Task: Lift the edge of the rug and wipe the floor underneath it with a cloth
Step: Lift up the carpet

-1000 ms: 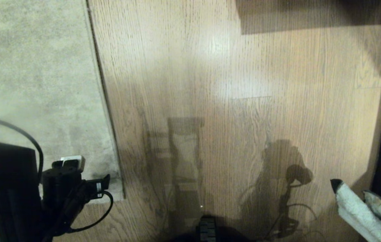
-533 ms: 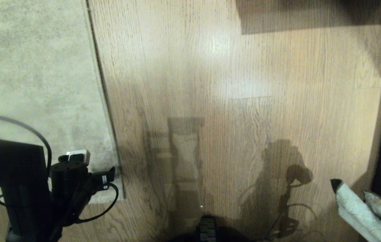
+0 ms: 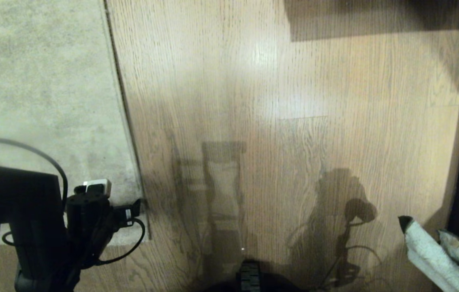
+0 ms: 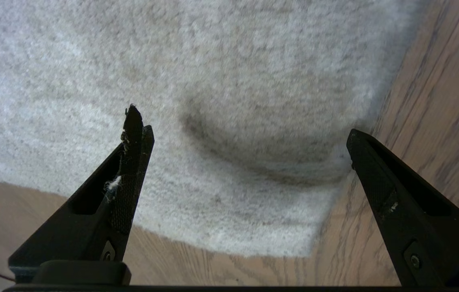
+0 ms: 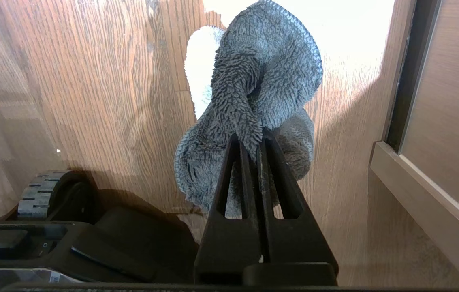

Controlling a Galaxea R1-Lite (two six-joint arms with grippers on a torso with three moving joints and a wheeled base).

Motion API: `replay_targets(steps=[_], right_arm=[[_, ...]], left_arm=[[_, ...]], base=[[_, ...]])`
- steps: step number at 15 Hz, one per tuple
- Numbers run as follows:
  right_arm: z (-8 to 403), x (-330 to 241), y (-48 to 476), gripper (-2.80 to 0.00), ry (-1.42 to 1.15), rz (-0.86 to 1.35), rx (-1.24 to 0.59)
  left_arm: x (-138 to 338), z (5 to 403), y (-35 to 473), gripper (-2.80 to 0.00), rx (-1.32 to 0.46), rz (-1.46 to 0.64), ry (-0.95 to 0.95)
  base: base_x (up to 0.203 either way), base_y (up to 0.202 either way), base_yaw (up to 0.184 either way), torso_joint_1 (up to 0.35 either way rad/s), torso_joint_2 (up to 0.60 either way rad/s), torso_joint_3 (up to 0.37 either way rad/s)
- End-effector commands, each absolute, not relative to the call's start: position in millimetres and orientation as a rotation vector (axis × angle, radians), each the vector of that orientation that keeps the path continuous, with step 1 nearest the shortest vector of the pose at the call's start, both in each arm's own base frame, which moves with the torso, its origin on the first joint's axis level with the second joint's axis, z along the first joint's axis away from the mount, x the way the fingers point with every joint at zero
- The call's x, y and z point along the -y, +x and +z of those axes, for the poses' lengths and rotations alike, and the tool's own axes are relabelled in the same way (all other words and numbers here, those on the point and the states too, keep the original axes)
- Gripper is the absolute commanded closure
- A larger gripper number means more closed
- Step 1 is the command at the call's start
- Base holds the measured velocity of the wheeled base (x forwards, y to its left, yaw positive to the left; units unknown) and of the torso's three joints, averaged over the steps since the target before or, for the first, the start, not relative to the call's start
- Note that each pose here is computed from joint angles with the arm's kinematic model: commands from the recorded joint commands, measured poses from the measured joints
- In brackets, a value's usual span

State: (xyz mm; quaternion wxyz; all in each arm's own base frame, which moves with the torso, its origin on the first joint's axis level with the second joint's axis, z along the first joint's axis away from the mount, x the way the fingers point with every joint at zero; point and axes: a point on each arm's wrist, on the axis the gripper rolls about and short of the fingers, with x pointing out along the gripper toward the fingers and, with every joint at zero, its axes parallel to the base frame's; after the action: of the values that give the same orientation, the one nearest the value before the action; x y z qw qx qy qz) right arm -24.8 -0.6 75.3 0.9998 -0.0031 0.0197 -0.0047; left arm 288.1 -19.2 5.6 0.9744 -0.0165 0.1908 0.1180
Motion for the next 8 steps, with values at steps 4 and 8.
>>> replay_targets(steps=[4, 8], right_arm=[[75.2, 0.6, -24.7, 0.00, -0.007, -0.010, -0.041], [75.2, 0.6, -24.7, 0.00, -0.007, -0.009, -0.041]], left_arm=[[20.8, 12.7, 303.6, -2.80, -0.291, 0.235, -0.052], [37.7, 13.5, 301.6, -2.80, -0.284, 0.199, -0.100]], base=[[0.000, 0.000, 0.000, 0.000, 0.00, 0.000], [0.000, 0.000, 0.000, 0.000, 0.00, 0.000]])
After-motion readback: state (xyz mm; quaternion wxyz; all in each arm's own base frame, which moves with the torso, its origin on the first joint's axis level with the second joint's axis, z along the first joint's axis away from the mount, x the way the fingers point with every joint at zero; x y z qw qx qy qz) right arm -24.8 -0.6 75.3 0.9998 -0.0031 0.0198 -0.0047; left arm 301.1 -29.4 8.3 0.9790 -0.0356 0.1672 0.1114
